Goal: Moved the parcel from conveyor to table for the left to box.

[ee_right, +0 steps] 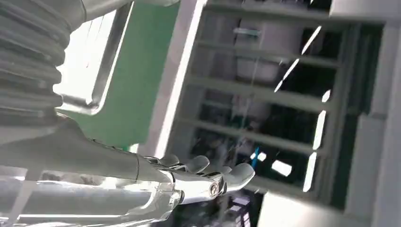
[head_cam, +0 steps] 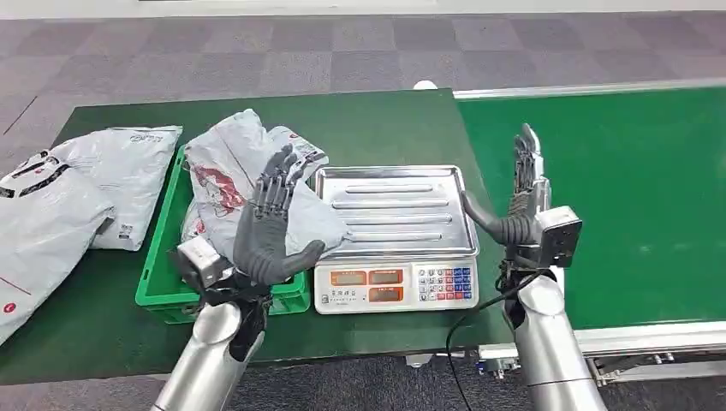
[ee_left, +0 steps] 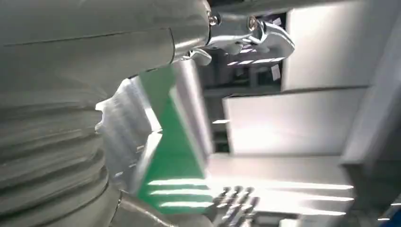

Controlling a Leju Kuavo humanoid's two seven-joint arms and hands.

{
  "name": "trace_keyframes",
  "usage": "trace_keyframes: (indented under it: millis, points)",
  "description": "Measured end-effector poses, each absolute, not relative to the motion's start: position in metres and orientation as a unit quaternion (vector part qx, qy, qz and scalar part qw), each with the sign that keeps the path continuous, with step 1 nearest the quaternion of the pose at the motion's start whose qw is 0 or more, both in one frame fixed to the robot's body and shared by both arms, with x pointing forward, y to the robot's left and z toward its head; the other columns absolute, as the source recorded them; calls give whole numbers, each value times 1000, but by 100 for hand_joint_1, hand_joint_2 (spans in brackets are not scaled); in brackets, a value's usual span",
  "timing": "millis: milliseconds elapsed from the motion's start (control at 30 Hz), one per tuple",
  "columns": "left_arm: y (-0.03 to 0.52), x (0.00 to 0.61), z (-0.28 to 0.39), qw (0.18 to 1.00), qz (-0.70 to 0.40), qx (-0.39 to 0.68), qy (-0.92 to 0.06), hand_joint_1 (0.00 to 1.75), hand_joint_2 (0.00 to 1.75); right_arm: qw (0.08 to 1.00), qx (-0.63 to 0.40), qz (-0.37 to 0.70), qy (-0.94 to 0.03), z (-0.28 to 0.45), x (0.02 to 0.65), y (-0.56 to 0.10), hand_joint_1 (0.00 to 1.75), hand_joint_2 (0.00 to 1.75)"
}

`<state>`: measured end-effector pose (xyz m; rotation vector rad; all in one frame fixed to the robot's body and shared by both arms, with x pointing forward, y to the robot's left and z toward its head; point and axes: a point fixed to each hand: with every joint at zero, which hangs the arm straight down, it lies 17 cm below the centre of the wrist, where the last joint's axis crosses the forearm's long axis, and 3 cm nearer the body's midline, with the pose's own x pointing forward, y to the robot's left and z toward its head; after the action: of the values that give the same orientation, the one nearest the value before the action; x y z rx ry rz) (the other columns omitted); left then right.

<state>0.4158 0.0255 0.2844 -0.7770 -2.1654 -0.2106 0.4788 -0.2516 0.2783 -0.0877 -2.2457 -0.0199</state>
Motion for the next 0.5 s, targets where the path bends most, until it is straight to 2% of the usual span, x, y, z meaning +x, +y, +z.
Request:
trace_keyframes:
  millis: [367,500]
  points:
    - [8,438,240,466,-123,-280,-830,0,175,473,-71,-69,-875,252,498,-308,0,175]
    - [3,445,235,476,-128,-274,-826,0,175,458,-67,-81,-883,254,499,-317,0,175]
